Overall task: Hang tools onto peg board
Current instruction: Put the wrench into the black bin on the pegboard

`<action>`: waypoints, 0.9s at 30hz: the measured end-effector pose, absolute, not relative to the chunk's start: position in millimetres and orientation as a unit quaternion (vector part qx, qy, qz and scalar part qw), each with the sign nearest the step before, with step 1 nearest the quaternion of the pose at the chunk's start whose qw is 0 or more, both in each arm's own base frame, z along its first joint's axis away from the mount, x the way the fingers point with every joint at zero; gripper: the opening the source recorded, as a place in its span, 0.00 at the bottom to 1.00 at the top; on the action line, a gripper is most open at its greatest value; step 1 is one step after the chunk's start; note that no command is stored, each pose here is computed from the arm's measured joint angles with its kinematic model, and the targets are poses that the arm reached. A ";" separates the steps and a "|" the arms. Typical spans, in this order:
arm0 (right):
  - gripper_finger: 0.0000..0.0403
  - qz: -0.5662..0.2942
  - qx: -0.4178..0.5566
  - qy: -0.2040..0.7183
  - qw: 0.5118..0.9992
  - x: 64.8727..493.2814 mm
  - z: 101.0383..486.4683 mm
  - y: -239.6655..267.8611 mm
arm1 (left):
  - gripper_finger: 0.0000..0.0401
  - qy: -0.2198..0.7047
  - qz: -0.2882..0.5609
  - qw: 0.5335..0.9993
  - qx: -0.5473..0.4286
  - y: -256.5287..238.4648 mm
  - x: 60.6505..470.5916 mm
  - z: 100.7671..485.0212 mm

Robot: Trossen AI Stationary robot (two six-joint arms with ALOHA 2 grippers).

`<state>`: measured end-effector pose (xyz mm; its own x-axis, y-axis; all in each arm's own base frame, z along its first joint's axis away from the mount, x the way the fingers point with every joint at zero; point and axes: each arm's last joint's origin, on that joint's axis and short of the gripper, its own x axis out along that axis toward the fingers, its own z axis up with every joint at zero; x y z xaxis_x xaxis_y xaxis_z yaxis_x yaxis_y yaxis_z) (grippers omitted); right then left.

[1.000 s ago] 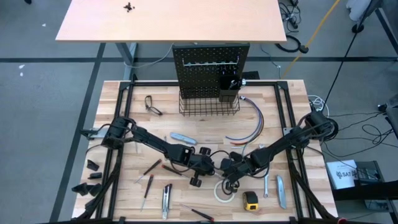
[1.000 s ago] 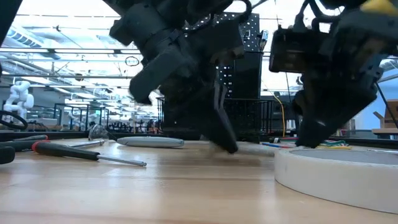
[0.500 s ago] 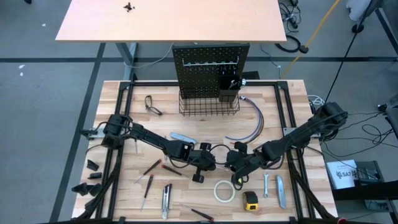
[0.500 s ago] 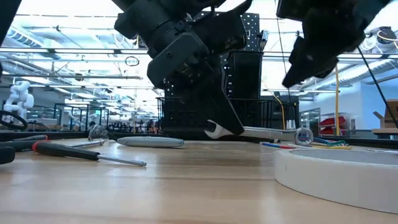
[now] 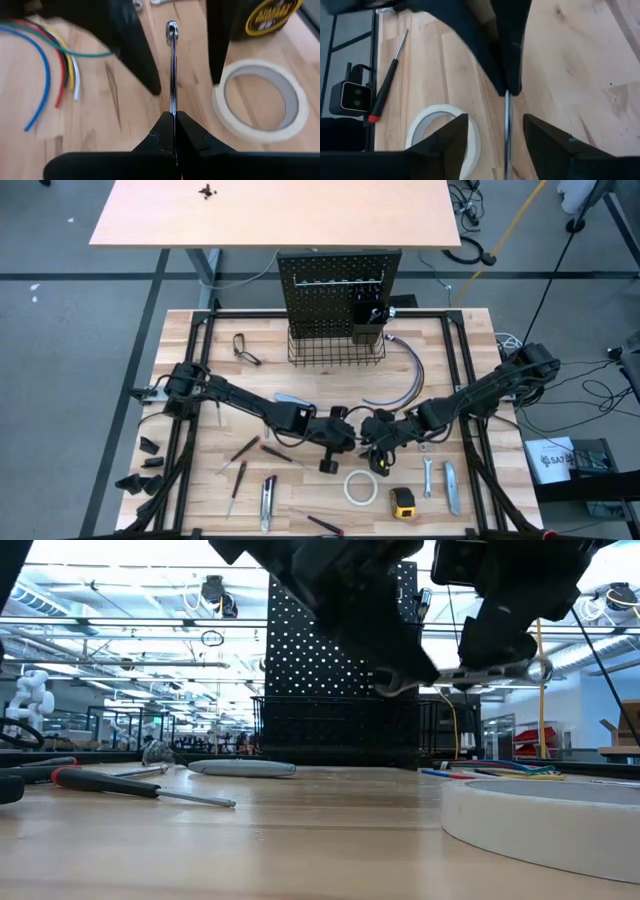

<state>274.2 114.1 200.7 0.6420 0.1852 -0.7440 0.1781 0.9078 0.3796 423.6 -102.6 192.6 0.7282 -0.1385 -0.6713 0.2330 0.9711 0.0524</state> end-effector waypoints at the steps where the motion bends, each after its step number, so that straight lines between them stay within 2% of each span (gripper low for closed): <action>1: 0.47 -0.002 0.213 0.425 0.880 273.8 200.1 113.3 | 0.00 0.352 -0.100 0.928 0.066 -102.5 424.5 194.5; 7: 0.36 -0.021 0.208 0.437 0.875 271.6 197.9 111.1 | 0.00 0.342 -0.103 0.932 0.065 -101.2 428.3 201.6; 11: 0.22 -0.024 0.208 0.434 0.876 271.9 198.1 111.0 | 0.00 0.344 -0.106 0.931 0.062 -99.6 428.4 201.3; 14: 0.06 -0.024 0.199 0.431 0.880 272.2 198.5 110.9 | 0.00 0.344 -0.105 0.931 0.061 -98.1 428.7 201.3; 16: 0.03 -0.022 0.191 0.431 0.882 272.2 198.5 110.8 | 0.02 0.345 -0.103 0.931 0.058 -97.4 428.8 201.3; 22: 0.02 -0.028 0.201 0.432 0.879 271.5 198.4 111.9 | 0.21 0.348 -0.097 0.931 0.056 -93.2 428.0 203.4; 27: 0.02 -0.040 0.201 0.444 0.872 268.2 196.9 111.5 | 0.37 0.372 -0.054 0.924 0.064 -86.9 414.9 220.4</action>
